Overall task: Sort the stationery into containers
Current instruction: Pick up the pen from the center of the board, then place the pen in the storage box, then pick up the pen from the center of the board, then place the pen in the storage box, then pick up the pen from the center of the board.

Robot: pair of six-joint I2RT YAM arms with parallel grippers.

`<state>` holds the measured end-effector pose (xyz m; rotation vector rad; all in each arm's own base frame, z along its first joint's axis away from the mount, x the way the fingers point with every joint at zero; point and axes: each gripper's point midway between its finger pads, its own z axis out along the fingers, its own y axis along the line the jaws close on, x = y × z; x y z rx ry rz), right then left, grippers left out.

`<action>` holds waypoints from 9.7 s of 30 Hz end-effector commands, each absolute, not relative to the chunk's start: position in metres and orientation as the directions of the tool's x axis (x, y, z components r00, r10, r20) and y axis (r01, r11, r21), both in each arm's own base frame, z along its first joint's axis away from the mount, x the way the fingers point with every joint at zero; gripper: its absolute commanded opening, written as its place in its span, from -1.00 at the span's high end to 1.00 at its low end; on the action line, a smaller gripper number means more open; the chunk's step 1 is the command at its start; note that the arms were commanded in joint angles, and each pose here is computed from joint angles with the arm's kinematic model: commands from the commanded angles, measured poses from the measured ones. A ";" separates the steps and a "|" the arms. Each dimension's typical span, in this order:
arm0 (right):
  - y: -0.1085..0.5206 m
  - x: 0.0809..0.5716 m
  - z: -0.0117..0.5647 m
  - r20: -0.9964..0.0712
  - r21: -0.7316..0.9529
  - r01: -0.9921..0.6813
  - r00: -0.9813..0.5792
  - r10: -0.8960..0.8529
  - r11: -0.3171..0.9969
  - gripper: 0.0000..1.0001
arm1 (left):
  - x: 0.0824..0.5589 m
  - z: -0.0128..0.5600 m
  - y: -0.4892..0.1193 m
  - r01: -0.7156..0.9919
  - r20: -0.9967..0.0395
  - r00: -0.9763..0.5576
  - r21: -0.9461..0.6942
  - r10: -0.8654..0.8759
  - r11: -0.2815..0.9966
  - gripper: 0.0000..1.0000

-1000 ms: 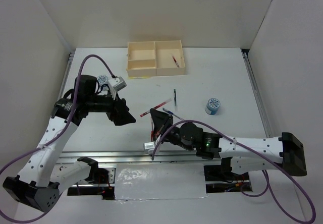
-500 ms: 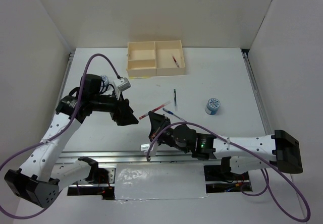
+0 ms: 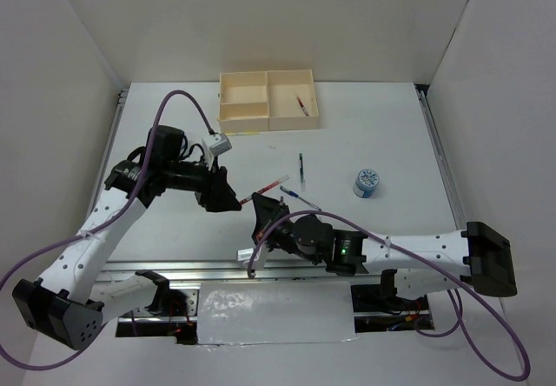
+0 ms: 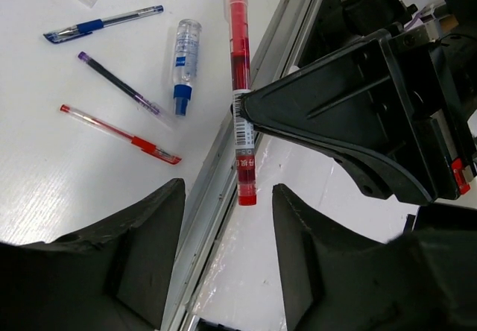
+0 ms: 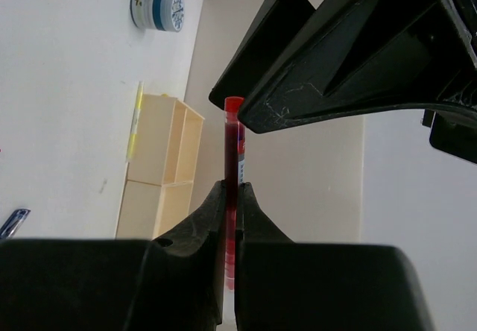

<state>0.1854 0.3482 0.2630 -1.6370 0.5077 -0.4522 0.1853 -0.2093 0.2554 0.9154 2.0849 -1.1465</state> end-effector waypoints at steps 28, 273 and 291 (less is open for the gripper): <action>0.311 0.197 0.298 -0.089 -0.996 -0.050 0.749 -0.657 0.077 -0.79 | 0.202 0.274 -0.215 0.780 -0.799 -0.564 -0.431 0.209 0.454 1.00; 0.166 0.287 0.154 -0.666 0.077 -0.596 -0.627 -0.404 0.799 -0.21 | 0.596 0.371 -0.296 0.352 -0.970 -0.043 -0.239 -0.239 0.905 -0.62; 0.248 0.324 0.061 -0.423 -0.070 -0.773 -0.549 -0.721 0.630 0.05 | 0.353 0.365 -0.108 0.372 -0.968 -0.243 -0.150 -0.059 0.916 -0.87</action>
